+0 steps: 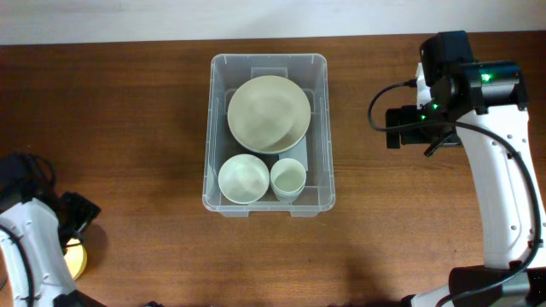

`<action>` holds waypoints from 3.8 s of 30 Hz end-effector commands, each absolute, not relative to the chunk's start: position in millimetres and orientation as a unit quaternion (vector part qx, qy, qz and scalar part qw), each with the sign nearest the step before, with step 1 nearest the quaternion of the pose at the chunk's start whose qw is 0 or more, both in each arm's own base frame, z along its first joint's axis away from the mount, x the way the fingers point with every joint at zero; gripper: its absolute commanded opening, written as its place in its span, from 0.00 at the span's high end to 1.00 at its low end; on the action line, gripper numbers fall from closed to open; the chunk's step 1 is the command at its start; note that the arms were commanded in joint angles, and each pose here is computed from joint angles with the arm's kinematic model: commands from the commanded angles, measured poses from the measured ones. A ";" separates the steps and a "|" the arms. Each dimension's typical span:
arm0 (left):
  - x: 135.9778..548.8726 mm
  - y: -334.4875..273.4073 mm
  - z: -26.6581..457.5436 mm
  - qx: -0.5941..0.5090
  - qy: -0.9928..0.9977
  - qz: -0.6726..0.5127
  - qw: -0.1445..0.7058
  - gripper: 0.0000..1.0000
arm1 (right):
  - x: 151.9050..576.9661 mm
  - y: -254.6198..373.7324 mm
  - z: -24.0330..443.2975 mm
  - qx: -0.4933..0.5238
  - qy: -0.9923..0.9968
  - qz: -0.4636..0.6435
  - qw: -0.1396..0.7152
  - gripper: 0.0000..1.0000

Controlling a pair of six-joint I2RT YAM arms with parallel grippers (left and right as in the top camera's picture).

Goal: Pack container
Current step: 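Withdraw the left gripper toward the yellow bowl on the left, then grasp the yellow bowl rim with the left gripper and lift, then lower the yellow bowl onto the white bowl in the bin, release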

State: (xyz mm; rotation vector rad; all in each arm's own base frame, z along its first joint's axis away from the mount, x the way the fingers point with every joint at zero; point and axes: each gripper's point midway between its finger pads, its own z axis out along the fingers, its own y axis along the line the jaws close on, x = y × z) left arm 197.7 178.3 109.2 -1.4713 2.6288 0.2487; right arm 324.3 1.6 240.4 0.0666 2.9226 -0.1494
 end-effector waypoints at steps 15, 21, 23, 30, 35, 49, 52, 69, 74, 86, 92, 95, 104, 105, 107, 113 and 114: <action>176.0 213.9 52.6 -0.557 0.822 0.096 0.065 0.26 | 322.4 0.1 239.2 0.023 0.992 -0.062 0.103 0.01; 179.6 216.3 22.2 -0.556 0.826 0.088 0.033 0.26 | 321.6 0.0 239.0 0.024 0.993 -0.062 0.102 0.01; 181.2 214.2 13.3 -0.555 0.828 0.078 0.024 0.26 | 321.5 0.0 239.0 0.024 0.993 -0.062 0.102 0.01; 186.7 214.2 6.1 -0.555 0.829 0.067 0.025 0.45 | 321.5 0.0 239.0 0.024 0.993 -0.062 0.102 0.01; 191.5 213.7 8.0 -0.554 0.830 0.059 0.031 0.64 | 321.5 0.0 239.0 0.024 0.993 -0.062 0.102 0.01; 238.2 200.2 35.9 -0.501 0.862 0.043 0.059 0.99 | 321.5 0.0 239.0 0.023 0.993 -0.062 0.102 0.01; 253.0 190.3 51.1 -0.478 0.875 0.042 0.065 0.99 | 321.5 0.0 239.0 0.023 0.993 -0.062 0.102 0.01; 360.3 -16.7 273.7 -0.134 0.934 -0.057 0.326 1.00 | 321.7 -0.1 239.1 0.023 0.993 -0.062 0.102 0.01; 350.8 -100.3 268.9 0.005 0.946 -0.082 0.313 0.99 | 321.8 0.0 239.1 0.024 0.993 -0.062 0.102 0.01; 325.2 -213.5 189.8 0.199 0.956 -0.093 0.196 0.99 | 321.7 0.0 239.1 0.024 0.993 -0.062 0.102 0.01; 326.6 -215.0 155.8 0.200 0.965 -0.077 0.148 0.99 | 321.7 0.0 239.1 0.023 0.993 -0.062 0.102 0.01; 323.1 -217.1 142.4 0.202 0.968 -0.078 0.123 0.99 | 321.7 -0.1 239.1 0.023 0.993 -0.062 0.102 0.01; 319.8 -217.9 135.4 0.202 0.970 -0.083 0.105 0.53 | 321.6 0.0 239.0 0.024 0.993 -0.062 0.102 0.01; 320.5 -217.0 135.6 0.200 0.970 -0.083 0.106 0.52 | 321.6 -0.1 239.1 0.023 0.993 -0.062 0.102 0.01; 324.0 -214.1 138.6 0.195 0.971 -0.084 0.110 0.50 | 321.6 -0.1 239.1 0.024 0.993 -0.062 0.102 0.01; 349.2 -185.7 185.1 0.153 0.973 -0.077 0.152 0.50 | 321.5 -0.1 239.0 0.023 0.993 -0.062 0.102 0.01; 354.2 -175.7 196.9 0.143 0.974 -0.066 0.164 0.50 | 321.6 -0.1 239.1 0.023 0.993 -0.062 0.102 0.01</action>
